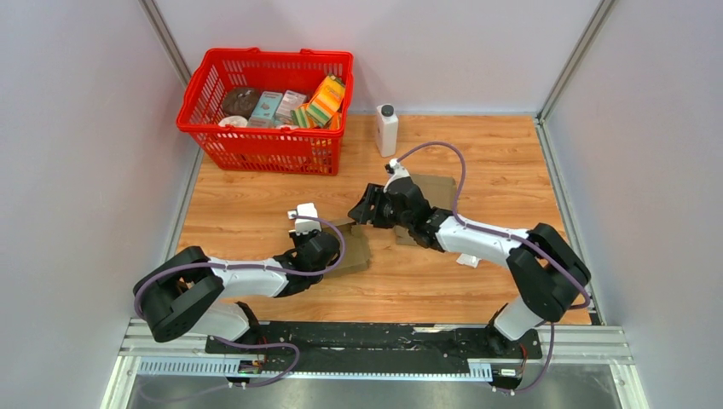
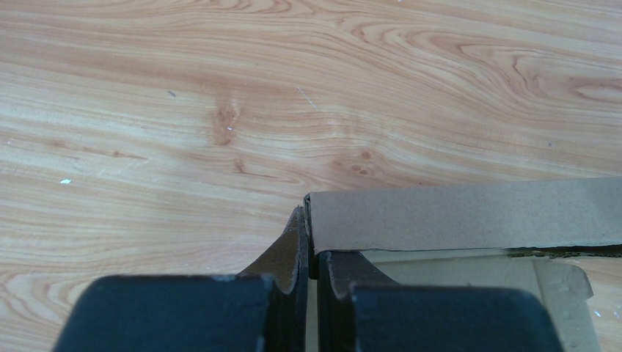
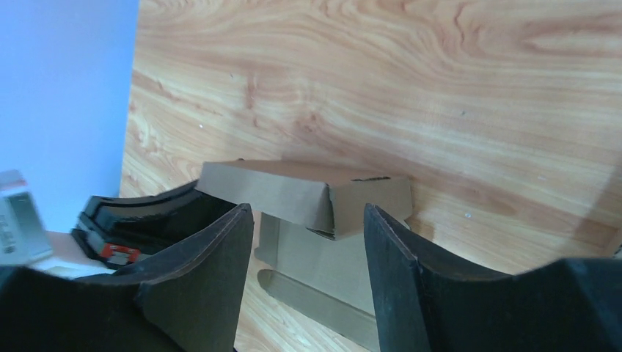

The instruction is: Fold the paper box

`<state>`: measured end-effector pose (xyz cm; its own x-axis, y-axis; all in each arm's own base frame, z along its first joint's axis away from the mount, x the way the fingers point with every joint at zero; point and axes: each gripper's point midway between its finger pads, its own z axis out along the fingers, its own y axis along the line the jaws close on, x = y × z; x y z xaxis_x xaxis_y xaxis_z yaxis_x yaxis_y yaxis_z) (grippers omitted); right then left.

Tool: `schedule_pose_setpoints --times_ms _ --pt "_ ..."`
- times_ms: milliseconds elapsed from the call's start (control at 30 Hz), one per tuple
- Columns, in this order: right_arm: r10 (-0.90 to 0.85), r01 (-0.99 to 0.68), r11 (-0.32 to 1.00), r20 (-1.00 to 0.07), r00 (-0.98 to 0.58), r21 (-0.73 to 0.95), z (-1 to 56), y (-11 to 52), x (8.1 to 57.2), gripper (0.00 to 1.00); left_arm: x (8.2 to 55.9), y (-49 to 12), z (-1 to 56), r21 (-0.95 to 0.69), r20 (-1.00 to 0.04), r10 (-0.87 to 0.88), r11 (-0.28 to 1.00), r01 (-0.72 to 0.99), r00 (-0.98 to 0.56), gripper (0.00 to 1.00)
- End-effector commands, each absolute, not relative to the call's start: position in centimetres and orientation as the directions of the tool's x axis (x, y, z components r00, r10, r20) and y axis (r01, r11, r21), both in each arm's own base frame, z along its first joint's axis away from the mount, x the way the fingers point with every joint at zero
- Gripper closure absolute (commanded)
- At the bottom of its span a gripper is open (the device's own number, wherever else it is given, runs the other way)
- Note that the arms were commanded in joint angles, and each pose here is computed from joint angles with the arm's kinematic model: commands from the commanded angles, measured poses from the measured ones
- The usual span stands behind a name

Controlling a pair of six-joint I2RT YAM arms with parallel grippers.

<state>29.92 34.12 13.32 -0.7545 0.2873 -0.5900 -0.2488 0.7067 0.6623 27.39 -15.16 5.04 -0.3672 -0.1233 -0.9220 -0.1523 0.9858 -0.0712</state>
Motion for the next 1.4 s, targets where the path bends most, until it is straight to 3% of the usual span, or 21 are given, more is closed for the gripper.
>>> schedule_pose_setpoints --times_ms 0,133,300,400,467,633,900,1367 --pt "0.246 -0.296 0.665 -0.575 -0.78 0.686 12.8 35.7 29.6 0.41 25.9 -14.5 2.8 -0.01 -0.891 -0.061 0.993 -0.114 -0.45 1.0" --pt "0.221 -0.299 0.702 -0.597 -0.771 0.646 10.7 35.1 29.9 0.48 26.0 -14.8 3.0 -0.02 -0.892 -0.068 0.994 -0.111 -0.448 1.0" --pt "0.191 -0.321 0.725 -0.626 -0.756 0.61 9.3 34.6 29.8 0.67 26.1 -14.8 3.1 -0.016 -0.892 -0.063 0.994 -0.107 -0.448 1.0" --pt "0.172 -0.361 0.732 -0.671 -0.721 0.577 10.2 34.0 29.9 0.58 26.0 -14.7 3.0 -0.007 -0.891 -0.055 0.994 -0.107 -0.451 1.0" --pt "0.152 -0.393 0.741 -0.706 -0.692 0.545 10.8 33.3 29.8 0.45 25.9 -14.6 2.8 -0.005 -0.889 -0.054 0.994 -0.108 -0.454 1.0" --pt "0.042 -0.537 0.752 -0.84 -0.54 0.383 12.0 30.4 28.5 0.38 25.9 -14.7 2.7 -0.005 -0.887 -0.052 0.995 -0.103 -0.458 1.0" --pt "-0.106 -0.672 0.728 -0.945 -0.308 0.138 11.2 31.7 28.0 0.44 25.9 -14.7 2.9 0.007 -0.889 -0.038 0.995 -0.097 -0.457 1.0" --pt "-0.088 -0.66 0.749 -0.977 -0.196 0.065 10.6 34.8 30.6 0.58 25.9 -14.5 3.0 0.017 -0.892 -0.026 0.996 -0.092 -0.452 1.0"
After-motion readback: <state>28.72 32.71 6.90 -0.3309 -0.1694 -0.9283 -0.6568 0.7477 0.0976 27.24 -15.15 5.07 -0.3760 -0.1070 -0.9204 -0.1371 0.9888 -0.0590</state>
